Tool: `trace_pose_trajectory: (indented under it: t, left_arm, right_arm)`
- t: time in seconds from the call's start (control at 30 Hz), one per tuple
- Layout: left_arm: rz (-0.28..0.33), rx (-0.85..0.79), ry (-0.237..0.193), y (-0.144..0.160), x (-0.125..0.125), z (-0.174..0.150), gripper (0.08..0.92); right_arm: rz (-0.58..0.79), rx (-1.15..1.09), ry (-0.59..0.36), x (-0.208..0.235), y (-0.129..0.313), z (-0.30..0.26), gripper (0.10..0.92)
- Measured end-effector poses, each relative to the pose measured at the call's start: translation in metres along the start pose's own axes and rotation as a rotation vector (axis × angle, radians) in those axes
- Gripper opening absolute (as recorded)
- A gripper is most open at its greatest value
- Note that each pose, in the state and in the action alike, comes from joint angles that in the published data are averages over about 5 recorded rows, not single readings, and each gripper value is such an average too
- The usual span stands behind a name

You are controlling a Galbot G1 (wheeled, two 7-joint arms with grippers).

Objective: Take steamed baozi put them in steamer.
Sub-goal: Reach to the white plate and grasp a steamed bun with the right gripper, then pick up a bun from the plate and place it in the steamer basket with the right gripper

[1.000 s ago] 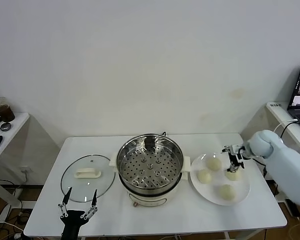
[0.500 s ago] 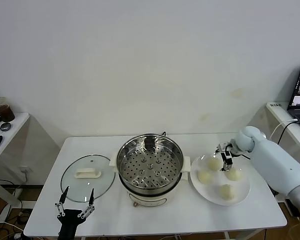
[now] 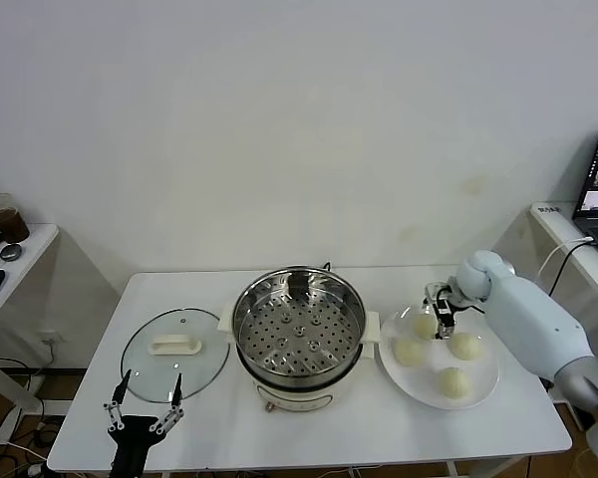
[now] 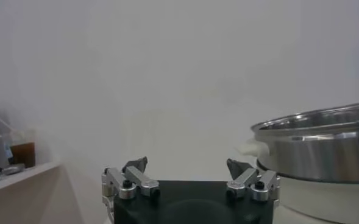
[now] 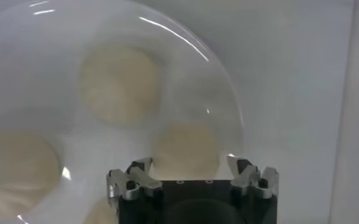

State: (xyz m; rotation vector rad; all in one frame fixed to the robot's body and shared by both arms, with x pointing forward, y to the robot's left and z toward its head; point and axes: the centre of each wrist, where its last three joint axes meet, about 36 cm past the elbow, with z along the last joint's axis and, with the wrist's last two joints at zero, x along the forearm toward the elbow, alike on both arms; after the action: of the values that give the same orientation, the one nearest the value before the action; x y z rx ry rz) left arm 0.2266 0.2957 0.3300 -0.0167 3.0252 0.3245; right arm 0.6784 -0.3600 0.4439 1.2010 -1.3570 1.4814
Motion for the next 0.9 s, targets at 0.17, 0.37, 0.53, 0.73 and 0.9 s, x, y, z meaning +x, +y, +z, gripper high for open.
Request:
trace_pose_trajectory:
  t: [0.17, 0.37, 0.53, 0.73, 0.9]
  left_arm:
    - [-0.001, -0.001, -0.004, 0.0, 0.0, -0.001, 0.823]
    - [-0.001, -0.001, -0.008, 0.001, -0.001, -0.001, 0.823]
    - [0.0, 0.0, -0.01, 0.001, -0.001, -0.003, 0.823]
    - [0.006, 0.005, -0.015, 0.001, -0.002, -0.005, 0.823]
    - [0.013, 0.015, -0.022, 0.0, -0.005, -0.006, 0.823]
  right_arm:
    - [0.0, 0.001, 0.001, 0.0, -0.001, -0.002, 0.602]
    - [-0.004, -0.002, -0.002, 0.003, -0.002, -0.002, 0.532]
    - [-0.004, -0.002, -0.021, 0.016, -0.003, -0.003, 0.529]
    - [0.015, 0.038, -0.061, 0.058, -0.011, -0.004, 0.534]
    - [0.047, 0.102, -0.113, 0.113, -0.024, -0.011, 0.541]
